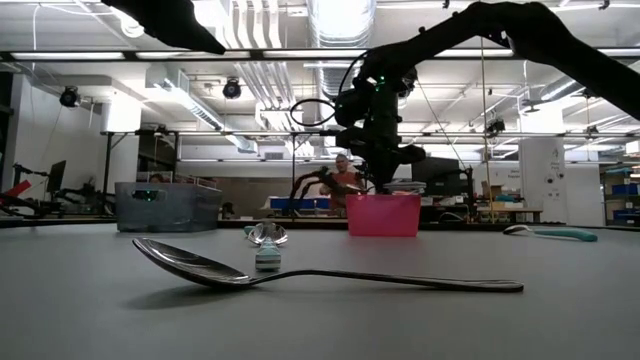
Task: Sort silverware by color (type)
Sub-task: Put the white green spoon into the red bin
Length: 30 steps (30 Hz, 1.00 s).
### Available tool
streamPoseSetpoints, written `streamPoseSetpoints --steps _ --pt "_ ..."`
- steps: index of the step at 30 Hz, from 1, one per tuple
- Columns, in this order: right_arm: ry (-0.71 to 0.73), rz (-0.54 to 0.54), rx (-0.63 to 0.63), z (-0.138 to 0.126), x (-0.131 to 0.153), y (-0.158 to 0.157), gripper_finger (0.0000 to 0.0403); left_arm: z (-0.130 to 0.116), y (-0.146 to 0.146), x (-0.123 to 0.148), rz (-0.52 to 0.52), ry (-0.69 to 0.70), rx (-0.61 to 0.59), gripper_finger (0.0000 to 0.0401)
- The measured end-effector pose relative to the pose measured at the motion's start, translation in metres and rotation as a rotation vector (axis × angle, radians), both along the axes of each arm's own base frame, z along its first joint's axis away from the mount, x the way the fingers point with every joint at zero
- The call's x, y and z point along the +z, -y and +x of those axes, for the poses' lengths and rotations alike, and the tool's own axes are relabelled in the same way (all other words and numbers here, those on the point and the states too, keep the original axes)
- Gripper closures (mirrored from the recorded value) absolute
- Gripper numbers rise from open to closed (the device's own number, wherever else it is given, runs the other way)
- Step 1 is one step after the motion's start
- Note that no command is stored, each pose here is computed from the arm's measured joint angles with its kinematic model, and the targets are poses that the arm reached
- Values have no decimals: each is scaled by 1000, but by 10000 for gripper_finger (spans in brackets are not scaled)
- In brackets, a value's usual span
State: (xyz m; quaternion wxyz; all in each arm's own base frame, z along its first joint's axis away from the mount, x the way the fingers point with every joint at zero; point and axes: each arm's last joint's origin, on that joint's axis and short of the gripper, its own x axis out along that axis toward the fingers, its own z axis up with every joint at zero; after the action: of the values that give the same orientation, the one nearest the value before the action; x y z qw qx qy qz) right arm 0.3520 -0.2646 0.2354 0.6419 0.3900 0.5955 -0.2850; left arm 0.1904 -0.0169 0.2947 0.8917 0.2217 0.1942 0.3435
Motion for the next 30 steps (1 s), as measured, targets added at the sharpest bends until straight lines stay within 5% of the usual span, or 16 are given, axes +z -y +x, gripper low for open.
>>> streamPoseSetpoints --steps 30 --pt "50 -39 0 5 -7 4 383 0 0 0 0 -1 0 230"
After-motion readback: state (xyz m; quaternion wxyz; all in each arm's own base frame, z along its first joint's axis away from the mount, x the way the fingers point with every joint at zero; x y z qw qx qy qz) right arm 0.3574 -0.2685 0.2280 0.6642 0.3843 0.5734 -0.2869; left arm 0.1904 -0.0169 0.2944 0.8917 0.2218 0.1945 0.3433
